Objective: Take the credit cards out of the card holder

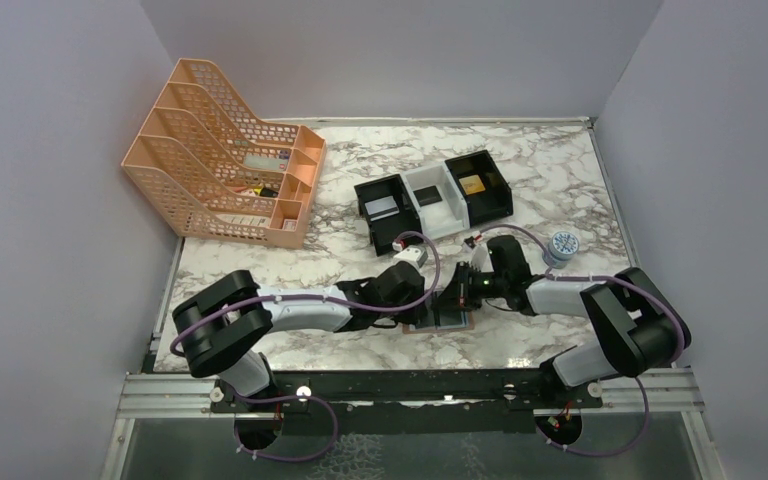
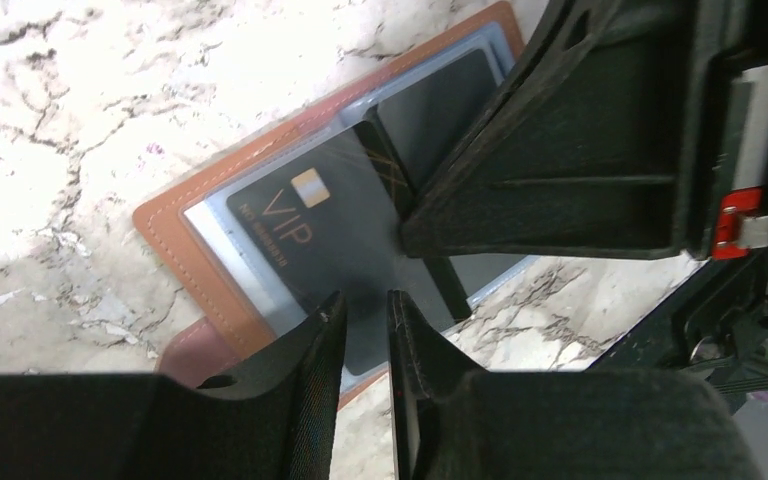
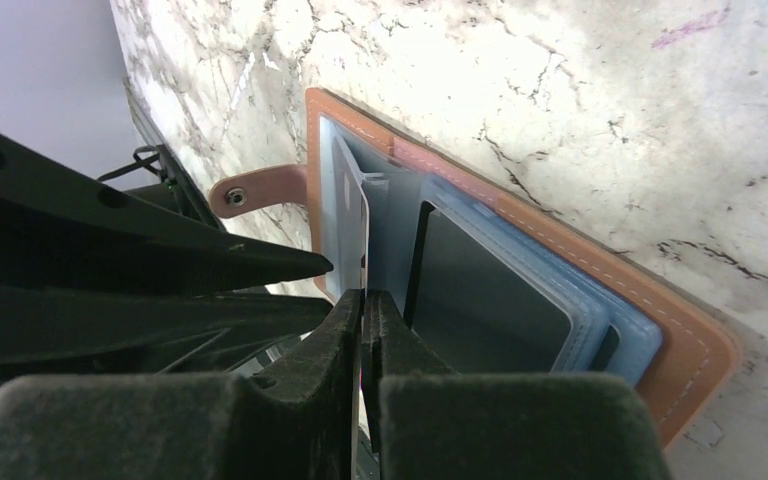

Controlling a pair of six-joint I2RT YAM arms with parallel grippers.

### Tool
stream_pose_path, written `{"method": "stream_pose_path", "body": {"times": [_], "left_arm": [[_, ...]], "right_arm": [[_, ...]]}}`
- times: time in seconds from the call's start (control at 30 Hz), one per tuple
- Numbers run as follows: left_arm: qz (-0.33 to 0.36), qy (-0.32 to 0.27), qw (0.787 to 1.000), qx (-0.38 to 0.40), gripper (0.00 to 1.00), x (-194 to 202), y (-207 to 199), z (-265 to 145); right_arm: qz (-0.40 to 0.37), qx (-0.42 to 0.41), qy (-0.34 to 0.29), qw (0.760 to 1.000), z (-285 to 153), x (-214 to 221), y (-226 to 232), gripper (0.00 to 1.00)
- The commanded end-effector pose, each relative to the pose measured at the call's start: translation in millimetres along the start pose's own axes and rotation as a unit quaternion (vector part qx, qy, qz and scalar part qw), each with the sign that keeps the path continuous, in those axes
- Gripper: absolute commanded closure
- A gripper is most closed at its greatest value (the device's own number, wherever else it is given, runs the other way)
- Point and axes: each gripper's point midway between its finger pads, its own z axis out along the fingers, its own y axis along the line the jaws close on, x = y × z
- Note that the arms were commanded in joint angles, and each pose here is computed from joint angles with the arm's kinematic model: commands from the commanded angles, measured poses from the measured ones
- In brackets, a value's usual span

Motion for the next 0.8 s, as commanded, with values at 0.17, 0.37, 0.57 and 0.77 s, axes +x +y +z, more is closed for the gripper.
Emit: {"method": "stream_pose_path", "body": {"times": [0.17,0.37,0.57,0.77], "left_arm": [[-0.008,0.044,0.997,-0.059,0.82,25.5,28.1,6.1],[-0.01,0.043,0.994,-0.096,0.87,26.7,42.0,3.7],[-0.009,0.049,0.993,-0.111,0.88,29.9,48.6,2.6],[-0.005,0.05,0.993,-0.111,0.88,29.5,47.9,4.4]], "right_arm": [[-0.012,-0.004,-0.009,1.0,-3.6,-4.3,5.6,0.95],[-0.018,0.002,-0.012,1.0,-6.3,-6.8,7.3,0.97],[-0.024,0.001,-0.008,1.0,-7.5,-6.4,9.1,0.97],[-0.038,-0.011,0.002,0.999,-8.5,-6.0,14.3,0.95]]}}
